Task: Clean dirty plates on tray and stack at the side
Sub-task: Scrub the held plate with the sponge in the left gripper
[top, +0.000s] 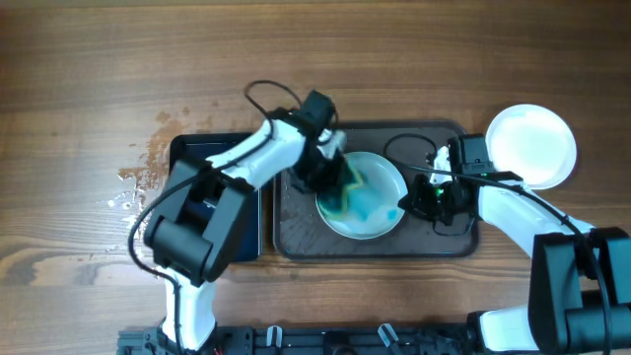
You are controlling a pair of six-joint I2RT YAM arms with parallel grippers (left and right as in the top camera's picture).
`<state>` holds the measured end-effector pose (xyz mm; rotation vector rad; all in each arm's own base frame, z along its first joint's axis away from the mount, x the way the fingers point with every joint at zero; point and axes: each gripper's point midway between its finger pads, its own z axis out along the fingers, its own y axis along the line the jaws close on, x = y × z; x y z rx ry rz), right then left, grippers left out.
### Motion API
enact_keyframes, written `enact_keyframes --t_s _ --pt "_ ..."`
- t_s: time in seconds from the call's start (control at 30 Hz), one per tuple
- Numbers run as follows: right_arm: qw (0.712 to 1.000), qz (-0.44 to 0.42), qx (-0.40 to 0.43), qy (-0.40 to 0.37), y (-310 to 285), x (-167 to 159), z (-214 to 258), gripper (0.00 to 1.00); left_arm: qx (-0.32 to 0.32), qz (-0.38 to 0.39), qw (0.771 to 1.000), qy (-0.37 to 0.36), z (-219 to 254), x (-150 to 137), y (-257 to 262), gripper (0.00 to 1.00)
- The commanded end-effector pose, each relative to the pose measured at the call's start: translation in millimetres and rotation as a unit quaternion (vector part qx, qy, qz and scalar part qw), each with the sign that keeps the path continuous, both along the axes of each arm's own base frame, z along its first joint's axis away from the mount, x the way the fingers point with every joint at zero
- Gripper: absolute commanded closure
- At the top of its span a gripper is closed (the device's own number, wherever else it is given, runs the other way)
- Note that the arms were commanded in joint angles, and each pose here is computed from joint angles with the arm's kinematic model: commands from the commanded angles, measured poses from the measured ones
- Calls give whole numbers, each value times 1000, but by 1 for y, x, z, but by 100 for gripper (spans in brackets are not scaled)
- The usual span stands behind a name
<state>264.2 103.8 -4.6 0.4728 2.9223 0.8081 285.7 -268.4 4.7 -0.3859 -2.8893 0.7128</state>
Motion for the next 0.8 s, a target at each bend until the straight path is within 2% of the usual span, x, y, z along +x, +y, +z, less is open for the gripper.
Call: enact_keyframes --t_s 0.0,0.03,0.13,0.2,0.23,0.4,0.5,0.53,0.67,0.77 --pt "995 -26 -82 51 -30 -24 -33 95 -118 -102 981 116 -1 -84 -56 96" --pt "995 -26 -82 51 -30 -24 -33 95 -143 -108 976 121 5 -90 -69 96" --pt "995 -26 -83 51 -30 -24 -33 95 -154 -63 980 112 7 -73 -85 96" --pt "995 -26 -83 52 -31 -25 -33 95 -175 -24 980 89 10 -46 -92 96" --pt "995 -27 -85 54 -31 -25 -33 95 -172 12 983 65 8 -23 -89 96" --pt "993 -28 -94 59 -34 -28 -34 96 -122 144 982 -8 -6 59 -37 96" --pt "993 -29 -95 63 -34 -30 -34 96 -57 211 975 -48 -21 92 8 96" --pt "993 -29 -94 64 -34 -30 -34 96 -10 237 969 -61 -30 100 33 96" --pt "993 -30 -94 66 -35 -31 -35 96 151 272 948 -69 -52 87 99 96" --pt "993 -30 -94 66 -35 -31 -35 96 201 255 945 -41 -53 64 114 96"
